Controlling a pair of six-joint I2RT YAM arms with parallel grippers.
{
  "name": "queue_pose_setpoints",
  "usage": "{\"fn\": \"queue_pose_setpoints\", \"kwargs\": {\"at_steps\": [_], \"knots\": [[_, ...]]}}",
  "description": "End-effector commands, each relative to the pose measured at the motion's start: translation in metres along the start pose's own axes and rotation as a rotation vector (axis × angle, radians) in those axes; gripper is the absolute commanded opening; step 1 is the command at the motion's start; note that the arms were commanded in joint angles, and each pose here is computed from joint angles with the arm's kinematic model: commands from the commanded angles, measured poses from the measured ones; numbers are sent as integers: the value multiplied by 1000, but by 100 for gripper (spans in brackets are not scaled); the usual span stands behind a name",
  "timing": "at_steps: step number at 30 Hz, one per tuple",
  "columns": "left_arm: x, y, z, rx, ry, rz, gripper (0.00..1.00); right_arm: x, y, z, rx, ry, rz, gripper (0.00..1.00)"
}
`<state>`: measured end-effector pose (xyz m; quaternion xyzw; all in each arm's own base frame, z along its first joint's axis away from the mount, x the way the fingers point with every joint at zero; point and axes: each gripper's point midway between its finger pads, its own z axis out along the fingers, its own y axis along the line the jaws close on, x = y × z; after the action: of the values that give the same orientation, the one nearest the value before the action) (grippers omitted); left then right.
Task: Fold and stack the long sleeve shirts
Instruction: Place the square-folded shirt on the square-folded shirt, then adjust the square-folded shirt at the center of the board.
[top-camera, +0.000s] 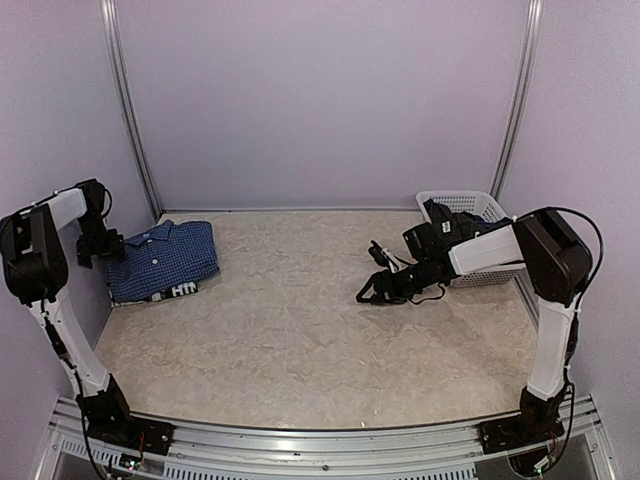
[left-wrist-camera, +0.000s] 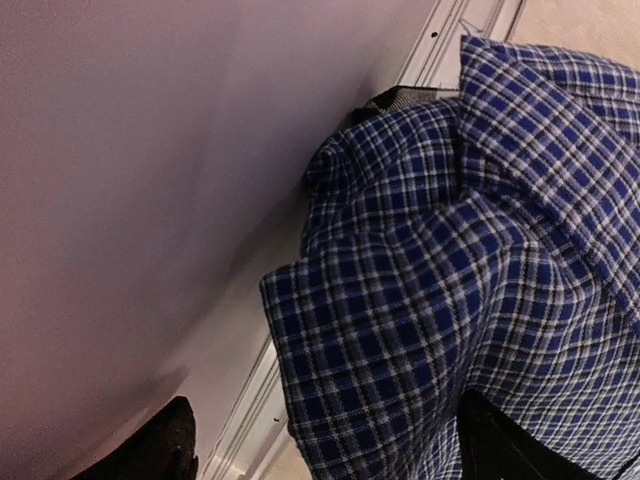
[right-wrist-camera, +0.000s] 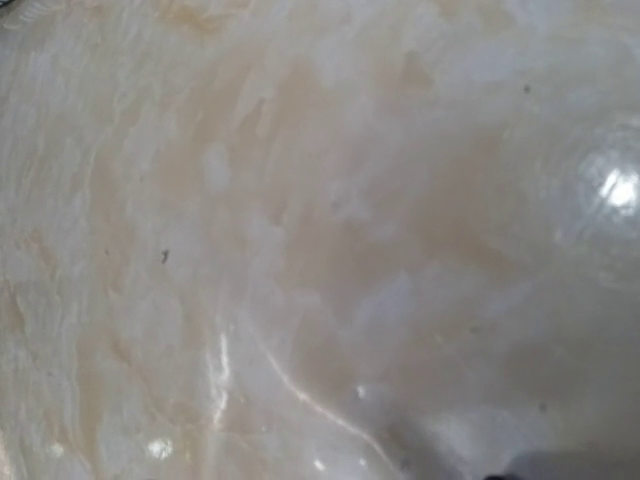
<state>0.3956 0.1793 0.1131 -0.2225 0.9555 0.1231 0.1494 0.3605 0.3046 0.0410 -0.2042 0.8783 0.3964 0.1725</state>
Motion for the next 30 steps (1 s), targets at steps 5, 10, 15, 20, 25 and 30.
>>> {"fn": "queue_pose_setpoints", "kwargs": {"at_steps": [5,10,15,20,25,30], "knots": [[-26,-22,-60,67,-198,22,90,-7,-2,-17,80,10,-13,65],[-22,-77,-76,190,-299,110,91,-10,-3,-18,94,0,-11,65],[-8,-122,-61,365,-270,131,92,-12,-1,-19,93,-6,-10,65],[7,-132,-24,399,-175,136,94,-25,11,-33,106,-62,-63,66],[37,-120,31,317,-20,117,95,-38,24,-53,129,-137,-107,68],[55,-118,58,268,68,119,96,-40,27,-62,146,-163,-122,68]]}}
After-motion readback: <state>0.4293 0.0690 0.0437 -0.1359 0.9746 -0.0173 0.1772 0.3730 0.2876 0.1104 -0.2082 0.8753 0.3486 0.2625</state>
